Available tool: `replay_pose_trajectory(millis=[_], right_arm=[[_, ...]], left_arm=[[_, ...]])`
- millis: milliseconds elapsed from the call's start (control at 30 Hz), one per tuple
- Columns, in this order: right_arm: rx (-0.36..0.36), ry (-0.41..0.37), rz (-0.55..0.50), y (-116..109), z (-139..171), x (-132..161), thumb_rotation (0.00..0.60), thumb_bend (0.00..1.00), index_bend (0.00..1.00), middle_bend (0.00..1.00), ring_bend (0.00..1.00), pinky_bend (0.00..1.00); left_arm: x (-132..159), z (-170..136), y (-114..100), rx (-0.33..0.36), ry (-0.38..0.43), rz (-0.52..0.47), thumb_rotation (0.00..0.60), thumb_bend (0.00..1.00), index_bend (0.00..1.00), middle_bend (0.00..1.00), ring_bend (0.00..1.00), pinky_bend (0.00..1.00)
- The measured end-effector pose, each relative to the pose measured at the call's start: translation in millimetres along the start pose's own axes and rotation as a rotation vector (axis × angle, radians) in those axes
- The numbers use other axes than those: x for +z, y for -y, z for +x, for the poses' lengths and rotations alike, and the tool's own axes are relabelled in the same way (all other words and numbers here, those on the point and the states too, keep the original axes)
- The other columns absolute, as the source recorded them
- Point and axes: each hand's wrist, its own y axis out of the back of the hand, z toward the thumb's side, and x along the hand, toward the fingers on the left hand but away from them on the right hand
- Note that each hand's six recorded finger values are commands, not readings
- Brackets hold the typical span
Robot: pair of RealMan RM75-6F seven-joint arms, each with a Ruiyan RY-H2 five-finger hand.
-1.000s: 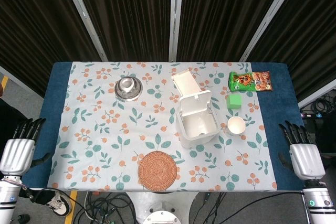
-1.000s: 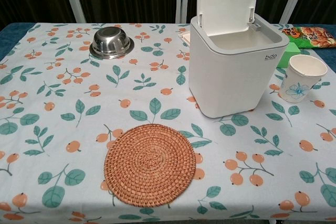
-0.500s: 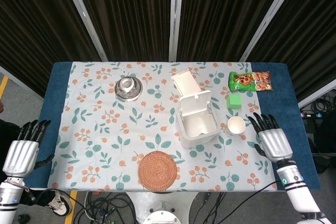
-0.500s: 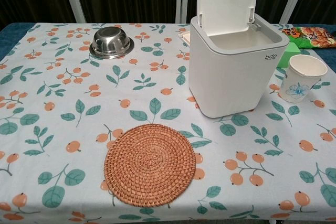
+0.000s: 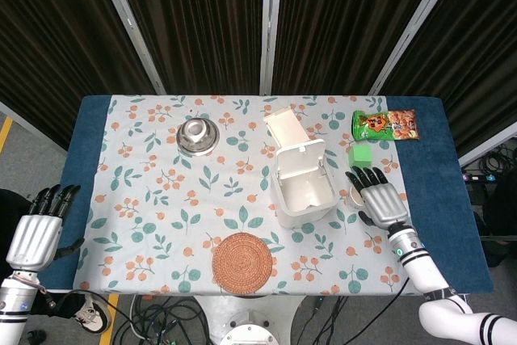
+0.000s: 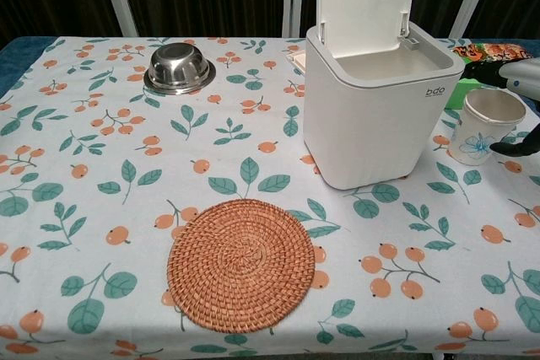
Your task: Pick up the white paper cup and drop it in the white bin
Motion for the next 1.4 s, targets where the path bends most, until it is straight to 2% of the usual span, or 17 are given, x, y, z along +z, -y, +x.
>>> replay_pose_trajectory(millis=[133, 300, 567, 700, 900, 1100, 1233, 1400], right_arm=[[0.011, -0.008, -0.009, 3.5, -3.6, 4.4, 0.600, 0.24, 0.00, 0.03, 0.01, 0.16], [0.019, -0.014, -0.014, 6.5, -3.8, 6.3, 0.600, 0.26, 0.00, 0.09, 0.09, 0.28], [0.014, -0.007, -0.027, 7.5, -2.6, 4.5, 0.600, 0.31, 0.00, 0.15, 0.14, 0.36], [0.008, 0.001, -0.031, 8.0, -0.3, 1.3, 0.600, 0.34, 0.05, 0.20, 0.19, 0.41], [-0.013, 0.005, -0.049, 3.3, 6.4, -2.9, 0.600, 0.35, 0.07, 0.21, 0.20, 0.42], [-0.073, -0.006, -0.092, -22.9, 21.0, -6.5, 0.600, 0.35, 0.07, 0.21, 0.20, 0.42], [-0.161, -0.028, -0.111, -59.0, 39.3, -8.2, 0.600, 0.34, 0.07, 0.21, 0.20, 0.42], [-0.237, -0.085, -0.123, -104.0, 61.8, -2.5, 0.600, 0.34, 0.07, 0.21, 0.20, 0.41]], left_arm=[[0.0, 0.2, -1.7, 0.013, 0.007, -0.006, 0.600, 0.15, 0.06, 0.10, 0.06, 0.10], [0.9, 0.3, -0.9, 0.013, 0.013, -0.010, 0.600, 0.15, 0.07, 0.11, 0.06, 0.10], [2.9, 0.9, 0.1, 0.020, 0.021, -0.014, 0.600, 0.15, 0.07, 0.11, 0.06, 0.10], [3.4, 0.5, 2.7, 0.012, 0.022, -0.014, 0.600, 0.15, 0.07, 0.11, 0.06, 0.10], [2.6, 0.4, 4.5, 0.005, 0.018, -0.013, 0.600, 0.15, 0.07, 0.11, 0.06, 0.10], [1.1, -1.2, 4.7, 0.001, 0.011, -0.012, 0.600, 0.15, 0.07, 0.11, 0.06, 0.10], [1.5, -1.3, 5.0, 0.000, 0.012, -0.013, 0.600, 0.15, 0.07, 0.11, 0.06, 0.10], [3.5, -1.1, 4.4, 0.001, 0.019, -0.008, 0.600, 0.15, 0.07, 0.11, 0.06, 0.10]])
